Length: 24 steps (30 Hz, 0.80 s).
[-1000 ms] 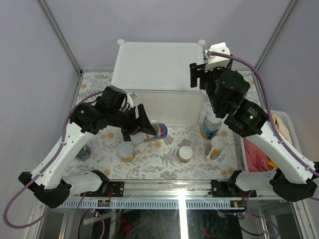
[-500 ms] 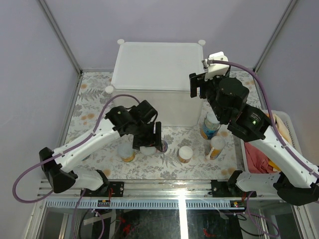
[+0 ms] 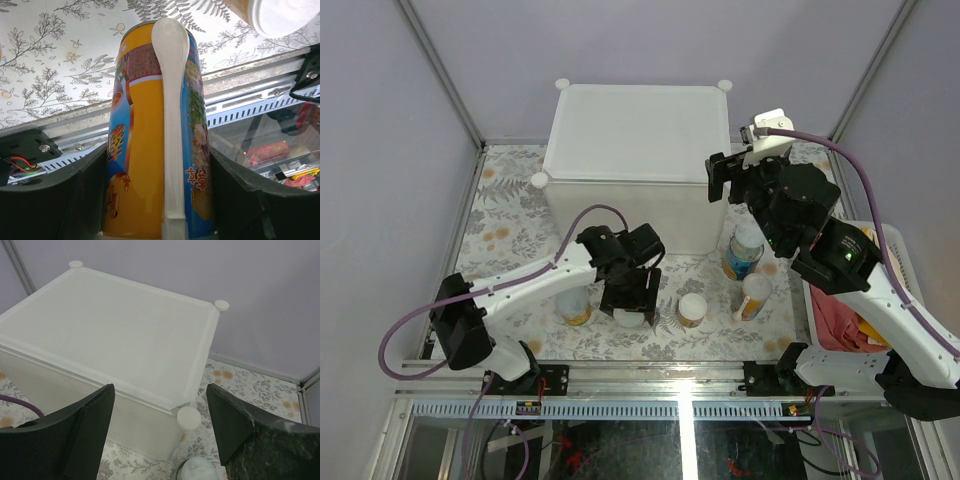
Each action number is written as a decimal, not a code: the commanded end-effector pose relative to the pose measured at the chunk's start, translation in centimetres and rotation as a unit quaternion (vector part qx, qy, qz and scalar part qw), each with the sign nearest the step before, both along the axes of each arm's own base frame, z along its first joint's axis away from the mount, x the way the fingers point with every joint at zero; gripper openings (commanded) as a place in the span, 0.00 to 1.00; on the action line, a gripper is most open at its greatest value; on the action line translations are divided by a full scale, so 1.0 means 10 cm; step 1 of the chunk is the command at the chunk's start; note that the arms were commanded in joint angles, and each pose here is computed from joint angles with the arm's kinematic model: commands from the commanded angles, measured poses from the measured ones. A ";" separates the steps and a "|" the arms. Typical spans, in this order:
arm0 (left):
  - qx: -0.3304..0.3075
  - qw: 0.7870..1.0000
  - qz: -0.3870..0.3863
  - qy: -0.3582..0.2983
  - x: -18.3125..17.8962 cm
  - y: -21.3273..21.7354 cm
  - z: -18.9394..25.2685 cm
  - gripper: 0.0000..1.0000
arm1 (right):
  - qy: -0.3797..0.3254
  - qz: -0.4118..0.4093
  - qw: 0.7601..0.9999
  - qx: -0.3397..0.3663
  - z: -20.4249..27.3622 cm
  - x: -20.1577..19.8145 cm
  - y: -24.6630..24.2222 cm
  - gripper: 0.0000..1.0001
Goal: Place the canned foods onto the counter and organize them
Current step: Place the canned food at the center of the board.
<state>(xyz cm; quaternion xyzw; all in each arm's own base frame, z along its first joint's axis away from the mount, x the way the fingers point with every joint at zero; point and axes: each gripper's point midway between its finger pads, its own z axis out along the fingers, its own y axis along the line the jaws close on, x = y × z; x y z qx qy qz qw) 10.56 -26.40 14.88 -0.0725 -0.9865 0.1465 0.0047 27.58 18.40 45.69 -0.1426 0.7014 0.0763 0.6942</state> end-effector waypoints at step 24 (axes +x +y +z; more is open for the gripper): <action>0.057 0.991 -0.121 0.029 0.13 -0.19 -0.42 0.53 | -0.006 0.031 0.999 0.015 0.01 -0.04 0.13 0.82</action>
